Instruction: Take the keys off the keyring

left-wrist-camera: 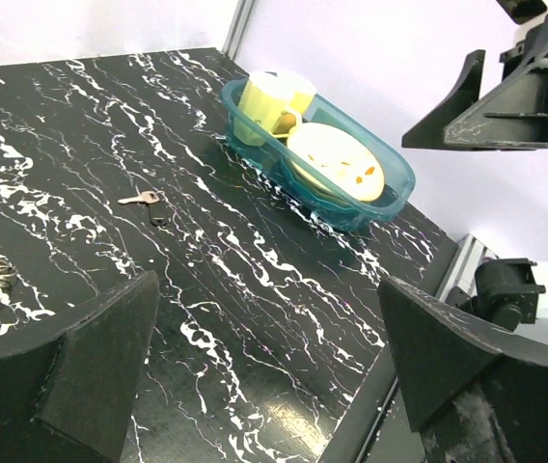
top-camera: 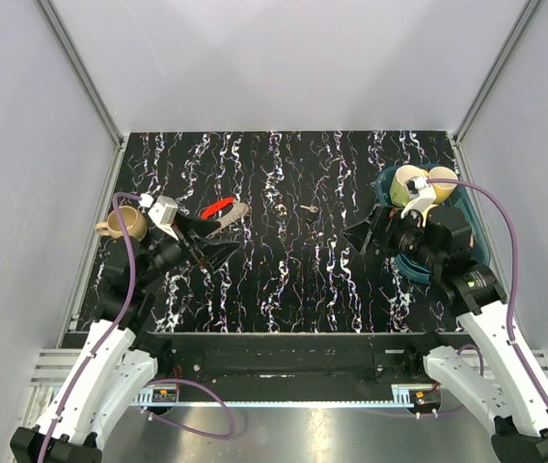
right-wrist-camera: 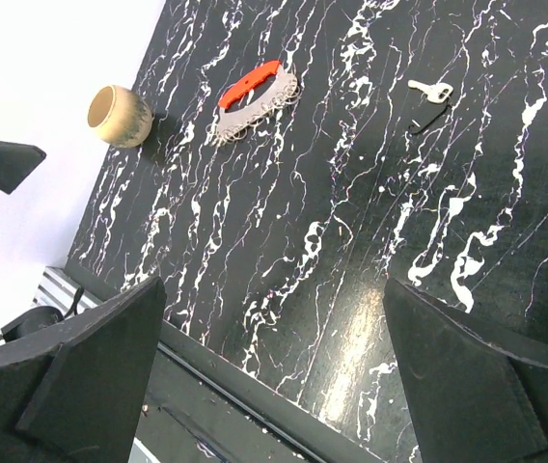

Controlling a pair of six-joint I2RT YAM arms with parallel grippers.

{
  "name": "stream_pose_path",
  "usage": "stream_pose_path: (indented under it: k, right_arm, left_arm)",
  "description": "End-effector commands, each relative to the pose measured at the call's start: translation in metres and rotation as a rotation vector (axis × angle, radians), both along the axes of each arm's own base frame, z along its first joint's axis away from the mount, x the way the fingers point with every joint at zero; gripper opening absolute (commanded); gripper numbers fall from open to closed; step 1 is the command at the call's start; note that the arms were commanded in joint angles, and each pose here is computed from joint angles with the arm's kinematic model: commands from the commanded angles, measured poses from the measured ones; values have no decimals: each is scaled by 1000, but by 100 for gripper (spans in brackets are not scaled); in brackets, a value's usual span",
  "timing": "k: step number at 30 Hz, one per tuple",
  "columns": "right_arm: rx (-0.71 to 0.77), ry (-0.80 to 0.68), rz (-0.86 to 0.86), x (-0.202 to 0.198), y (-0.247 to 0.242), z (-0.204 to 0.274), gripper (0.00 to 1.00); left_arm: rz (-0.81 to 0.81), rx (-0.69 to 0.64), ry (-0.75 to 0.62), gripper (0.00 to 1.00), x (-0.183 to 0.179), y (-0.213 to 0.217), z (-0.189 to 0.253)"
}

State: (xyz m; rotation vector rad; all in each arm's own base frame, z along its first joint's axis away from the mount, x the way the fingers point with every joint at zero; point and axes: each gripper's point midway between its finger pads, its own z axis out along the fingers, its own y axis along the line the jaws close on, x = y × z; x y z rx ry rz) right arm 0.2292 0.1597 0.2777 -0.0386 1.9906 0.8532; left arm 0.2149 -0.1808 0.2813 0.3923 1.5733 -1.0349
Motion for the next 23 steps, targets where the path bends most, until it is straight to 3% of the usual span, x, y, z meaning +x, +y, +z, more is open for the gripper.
stream_pose_path:
  k: [1,23]
  right_arm:
    - [35,-74,-3,2,1,17,100]
    - [37,-107,-27,5,-2,28,100]
  left_arm:
    - [-55,-4,-85,99,-10,-5,18]
    - [-22,13,-122,99,-9,0,21]
